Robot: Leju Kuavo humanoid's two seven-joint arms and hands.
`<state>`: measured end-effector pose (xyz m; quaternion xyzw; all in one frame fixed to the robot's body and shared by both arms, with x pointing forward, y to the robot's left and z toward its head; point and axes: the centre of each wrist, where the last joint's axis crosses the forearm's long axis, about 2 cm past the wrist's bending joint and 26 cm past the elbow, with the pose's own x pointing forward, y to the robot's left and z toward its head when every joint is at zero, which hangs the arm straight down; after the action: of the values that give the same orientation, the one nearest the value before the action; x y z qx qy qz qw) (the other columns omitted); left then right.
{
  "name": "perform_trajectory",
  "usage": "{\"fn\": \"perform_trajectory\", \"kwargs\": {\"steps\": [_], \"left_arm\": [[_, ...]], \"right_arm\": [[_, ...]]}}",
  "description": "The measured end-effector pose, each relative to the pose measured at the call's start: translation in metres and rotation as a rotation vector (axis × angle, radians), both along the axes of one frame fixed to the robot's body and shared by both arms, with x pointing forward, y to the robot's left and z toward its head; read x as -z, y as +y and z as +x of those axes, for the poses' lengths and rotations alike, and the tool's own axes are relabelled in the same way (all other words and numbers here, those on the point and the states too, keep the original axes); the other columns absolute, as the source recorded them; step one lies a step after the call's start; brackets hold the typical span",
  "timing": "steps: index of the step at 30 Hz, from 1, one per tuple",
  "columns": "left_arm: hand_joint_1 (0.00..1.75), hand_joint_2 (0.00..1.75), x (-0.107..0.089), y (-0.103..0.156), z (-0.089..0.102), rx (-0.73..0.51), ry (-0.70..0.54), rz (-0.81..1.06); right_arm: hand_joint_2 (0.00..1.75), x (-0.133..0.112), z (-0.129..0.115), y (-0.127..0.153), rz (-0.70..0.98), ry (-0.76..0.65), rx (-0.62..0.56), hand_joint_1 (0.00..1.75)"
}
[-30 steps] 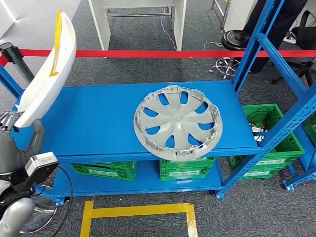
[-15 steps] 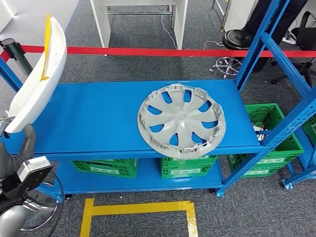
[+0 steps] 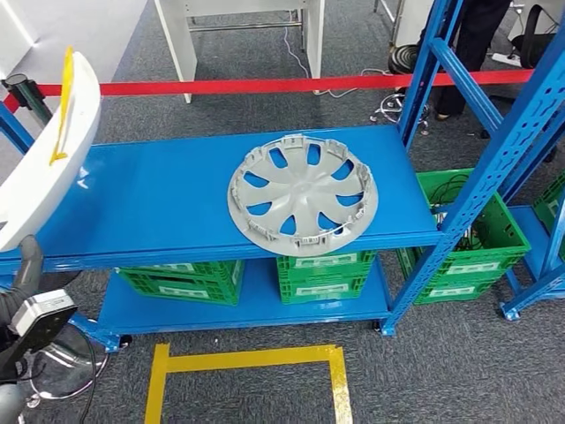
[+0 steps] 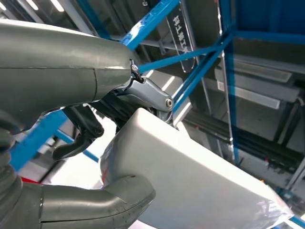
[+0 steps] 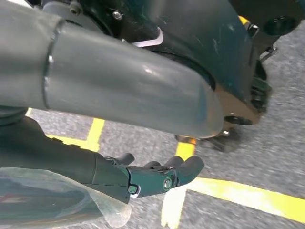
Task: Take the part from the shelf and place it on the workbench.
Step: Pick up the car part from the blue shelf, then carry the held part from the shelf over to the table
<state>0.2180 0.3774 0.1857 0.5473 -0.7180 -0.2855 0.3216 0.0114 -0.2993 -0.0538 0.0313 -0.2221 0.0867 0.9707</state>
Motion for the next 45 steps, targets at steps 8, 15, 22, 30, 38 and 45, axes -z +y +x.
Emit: {"fn": "perform_trajectory", "kwargs": {"steps": [8, 15, 22, 30, 38, 45], "left_arm": [[1.75, 1.75, -0.003, 0.014, -0.005, -0.002, -0.003, 0.017], [1.75, 1.75, -0.008, 0.014, 0.000, 0.009, -0.019, 0.003], [1.75, 1.75, -0.008, 0.011, 0.002, 0.015, -0.025, -0.008], [1.75, 1.75, -0.006, 0.006, 0.001, 0.032, -0.017, -0.022], [1.75, 1.75, -0.003, 0.005, -0.001, 0.030, 0.005, -0.051], [1.75, 1.75, -0.001, 0.006, -0.003, 0.026, 0.027, -0.089]], "right_arm": [[0.00, 0.000, -0.008, 0.001, 0.017, 0.148, 0.068, 0.00], [0.00, -0.007, -0.018, -0.002, -0.019, 0.288, 0.082, 0.00], [0.00, -0.019, -0.024, -0.003, -0.040, 0.255, 0.101, 0.00], [0.00, -0.029, -0.032, 0.002, -0.002, 0.208, 0.098, 0.00], [0.00, -0.034, -0.039, 0.002, 0.016, 0.191, 0.105, 0.00], [0.00, -0.036, -0.043, 0.001, 0.022, 0.173, 0.108, 0.00]]}}
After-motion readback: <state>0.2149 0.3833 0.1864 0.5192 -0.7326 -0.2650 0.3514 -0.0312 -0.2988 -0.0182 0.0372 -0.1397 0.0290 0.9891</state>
